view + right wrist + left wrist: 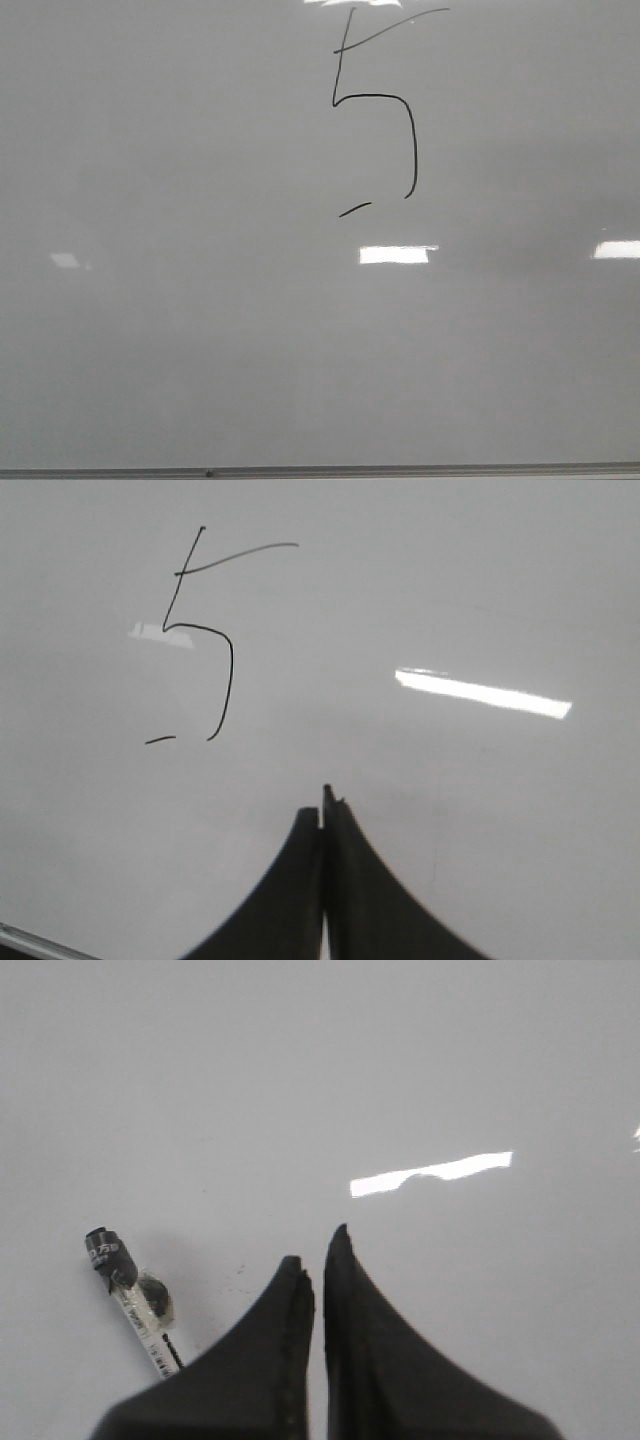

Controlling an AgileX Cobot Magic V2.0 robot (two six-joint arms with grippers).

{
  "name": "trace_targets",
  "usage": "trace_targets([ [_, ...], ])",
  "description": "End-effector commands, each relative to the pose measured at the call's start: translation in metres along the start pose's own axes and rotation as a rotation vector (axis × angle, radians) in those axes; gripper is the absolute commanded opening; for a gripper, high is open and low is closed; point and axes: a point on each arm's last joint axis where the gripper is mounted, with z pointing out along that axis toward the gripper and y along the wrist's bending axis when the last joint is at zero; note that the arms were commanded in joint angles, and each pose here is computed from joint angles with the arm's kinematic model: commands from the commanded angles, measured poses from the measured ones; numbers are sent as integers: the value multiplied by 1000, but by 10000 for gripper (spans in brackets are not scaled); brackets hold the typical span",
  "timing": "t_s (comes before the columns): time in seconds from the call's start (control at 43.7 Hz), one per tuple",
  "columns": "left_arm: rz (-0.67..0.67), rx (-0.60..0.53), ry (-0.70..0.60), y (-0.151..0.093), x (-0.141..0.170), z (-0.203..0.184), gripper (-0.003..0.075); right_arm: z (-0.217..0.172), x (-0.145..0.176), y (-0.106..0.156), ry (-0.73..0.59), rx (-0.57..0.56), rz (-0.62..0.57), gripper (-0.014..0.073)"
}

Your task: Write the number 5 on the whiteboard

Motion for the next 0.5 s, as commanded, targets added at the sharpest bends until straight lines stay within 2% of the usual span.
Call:
trace_targets([
  [0.0, -11, -10, -136, 0, -9, -18, -20, -7, -17, -3, -135, 40, -13, -71],
  [0.183, -5, -3, -229, -3, -8, -44, -20, -7, -18, -3, -153, 45, -13, -71],
  [0.481, -4, -5, -245, -3, -9, -47, -20, -6, -15, -3, -139, 43, -12, -71],
])
